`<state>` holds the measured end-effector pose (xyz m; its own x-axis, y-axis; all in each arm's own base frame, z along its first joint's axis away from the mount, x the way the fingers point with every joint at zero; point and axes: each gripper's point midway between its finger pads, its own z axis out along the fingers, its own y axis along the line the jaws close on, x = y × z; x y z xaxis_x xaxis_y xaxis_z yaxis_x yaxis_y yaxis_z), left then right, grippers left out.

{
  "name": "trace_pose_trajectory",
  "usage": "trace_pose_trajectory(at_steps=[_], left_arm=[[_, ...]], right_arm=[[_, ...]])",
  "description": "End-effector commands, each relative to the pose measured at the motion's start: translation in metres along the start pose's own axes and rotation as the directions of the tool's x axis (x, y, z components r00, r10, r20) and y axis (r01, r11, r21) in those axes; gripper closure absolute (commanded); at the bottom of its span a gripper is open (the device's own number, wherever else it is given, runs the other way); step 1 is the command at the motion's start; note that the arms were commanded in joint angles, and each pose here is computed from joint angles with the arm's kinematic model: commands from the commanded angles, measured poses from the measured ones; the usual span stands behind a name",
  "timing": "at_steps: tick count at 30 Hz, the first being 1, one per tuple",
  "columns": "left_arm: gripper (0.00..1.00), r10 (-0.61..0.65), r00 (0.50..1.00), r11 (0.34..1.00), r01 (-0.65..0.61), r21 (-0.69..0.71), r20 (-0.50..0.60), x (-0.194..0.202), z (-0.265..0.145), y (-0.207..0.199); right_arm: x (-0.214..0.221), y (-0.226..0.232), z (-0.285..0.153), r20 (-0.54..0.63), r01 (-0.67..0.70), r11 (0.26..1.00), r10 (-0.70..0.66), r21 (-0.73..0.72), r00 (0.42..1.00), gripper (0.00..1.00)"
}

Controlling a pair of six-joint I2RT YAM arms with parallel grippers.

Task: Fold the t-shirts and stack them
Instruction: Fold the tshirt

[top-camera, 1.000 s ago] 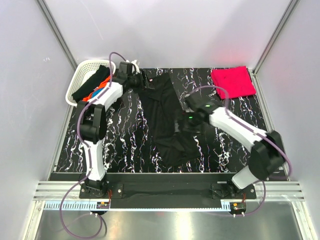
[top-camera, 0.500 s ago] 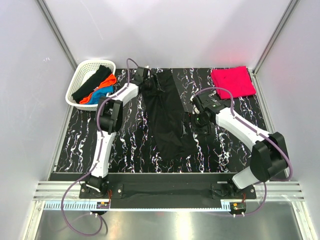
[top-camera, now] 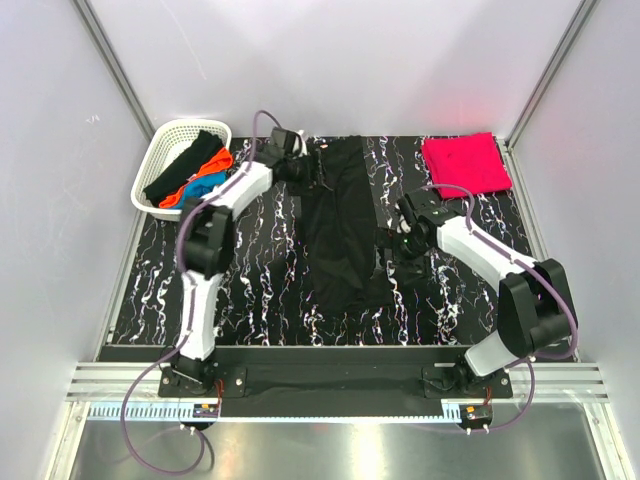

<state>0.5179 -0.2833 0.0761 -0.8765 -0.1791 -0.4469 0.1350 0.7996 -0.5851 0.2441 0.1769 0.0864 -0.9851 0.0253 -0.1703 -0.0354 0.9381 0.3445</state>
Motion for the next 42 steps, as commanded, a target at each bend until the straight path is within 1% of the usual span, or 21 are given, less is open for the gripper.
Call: trace_pose_trajectory(at_steps=[1, 3, 4, 5, 6, 7, 8, 10, 11, 12, 14, 15, 17, 19, 21, 24, 28, 32, 33, 36, 42], left_arm=[[0.26, 0.161, 0.974, 0.987, -0.158, -0.030, 0.157, -0.028, -0.123, -0.053], [0.28, 0.161, 0.977, 0.984, -0.148, -0.099, 0.139, -0.006, -0.146, -0.043], [0.29, 0.144, 0.986, 0.983, -0.134, -0.125, 0.083, 0.025, -0.148, -0.031], [0.33, 0.158, 0.981, 0.983, -0.146, -0.113, 0.110, 0.033, -0.172, -0.043], [0.36, 0.143, 0.984, 0.984, -0.130, -0.123, 0.101, 0.048, -0.179, -0.043], [0.38, 0.130, 0.991, 0.981, -0.127, -0.145, 0.013, 0.093, -0.170, -0.032], [0.39, 0.133, 0.991, 0.983, -0.129, -0.133, 0.025, 0.108, -0.184, -0.041], [0.41, 0.087, 0.996, 0.979, -0.086, -0.187, -0.005, 0.144, -0.180, -0.035], [0.41, 0.095, 0.994, 0.973, -0.106, -0.204, -0.061, 0.180, -0.174, -0.035], [0.42, 0.043, 0.998, 0.972, -0.051, -0.228, -0.037, 0.188, -0.173, -0.036], [0.42, 0.025, 0.997, 0.973, -0.041, -0.227, -0.074, 0.214, -0.165, -0.045], [0.41, -0.002, 0.997, 0.966, -0.017, -0.257, -0.075, 0.220, -0.157, -0.043], [0.40, 0.018, 0.995, 0.964, -0.044, -0.261, -0.099, 0.231, -0.149, -0.053], [0.40, -0.041, 0.994, 0.946, 0.006, -0.324, -0.102, 0.240, -0.138, -0.043], [0.41, -0.114, 0.987, 0.928, 0.064, -0.368, -0.116, 0.250, -0.132, -0.036], [0.44, -0.160, 0.977, 0.914, 0.092, -0.395, -0.141, 0.264, -0.123, -0.033], [0.46, -0.168, 0.972, 0.908, 0.089, -0.409, -0.162, 0.277, -0.113, -0.036], [0.51, -0.189, 0.964, 0.899, 0.093, -0.429, -0.187, 0.286, -0.103, -0.030], [0.55, -0.190, 0.964, 0.897, 0.092, -0.432, -0.189, 0.287, -0.102, -0.029], [0.60, -0.199, 0.962, 0.889, 0.096, -0.447, -0.188, 0.292, -0.103, -0.023], [0.64, -0.201, 0.962, 0.882, 0.095, -0.462, -0.187, 0.296, -0.107, -0.016]], right_arm=[[0.006, -0.009, 0.004, -0.011, -0.084, 0.996, 0.084, -0.006, 0.996, 0.00], [0.011, -0.018, 0.007, -0.013, -0.116, 0.993, 0.116, 0.017, 0.993, 0.00], [0.012, -0.019, 0.008, -0.010, -0.124, 0.992, 0.124, 0.020, 0.992, 0.00], [0.012, -0.021, 0.007, -0.002, -0.139, 0.990, 0.139, 0.026, 0.990, 0.01], [0.013, -0.023, 0.007, 0.002, -0.147, 0.989, 0.147, 0.032, 0.989, 0.03], [0.013, -0.024, 0.006, 0.010, -0.157, 0.987, 0.156, 0.037, 0.988, 0.07], [0.013, -0.026, 0.006, 0.017, -0.162, 0.986, 0.161, 0.042, 0.987, 0.08], [0.010, -0.026, 0.005, 0.028, -0.173, 0.984, 0.172, 0.046, 0.985, 0.12], [0.009, -0.028, 0.006, 0.037, -0.179, 0.982, 0.177, 0.056, 0.984, 0.22], [0.008, -0.028, 0.006, 0.036, -0.188, 0.980, 0.186, 0.058, 0.982, 0.27], [0.007, -0.029, 0.008, 0.032, -0.194, 0.979, 0.192, 0.063, 0.981, 0.29], [0.007, -0.029, 0.010, 0.028, -0.198, 0.978, 0.197, 0.066, 0.980, 0.30], [0.009, -0.032, 0.013, 0.018, -0.201, 0.977, 0.200, 0.076, 0.980, 0.33], [0.011, -0.033, 0.016, 0.007, -0.202, 0.976, 0.202, 0.080, 0.979, 0.35], [0.015, -0.035, 0.018, -0.003, -0.201, 0.976, 0.202, 0.085, 0.979, 0.42], [0.020, -0.040, 0.020, -0.005, -0.201, 0.975, 0.203, 0.100, 0.979, 0.44], [0.026, -0.046, 0.026, -0.023, -0.193, 0.974, 0.197, 0.117, 0.980, 0.44], [0.029, -0.050, 0.034, -0.047, -0.180, 0.975, 0.188, 0.132, 0.981, 0.47], [0.030, -0.051, 0.036, -0.052, -0.178, 0.975, 0.186, 0.133, 0.981, 0.48], [0.031, -0.051, 0.040, -0.065, -0.172, 0.976, 0.182, 0.130, 0.981, 0.52], [0.028, -0.048, 0.044, -0.070, -0.160, 0.981, 0.169, 0.113, 0.983, 0.56]])
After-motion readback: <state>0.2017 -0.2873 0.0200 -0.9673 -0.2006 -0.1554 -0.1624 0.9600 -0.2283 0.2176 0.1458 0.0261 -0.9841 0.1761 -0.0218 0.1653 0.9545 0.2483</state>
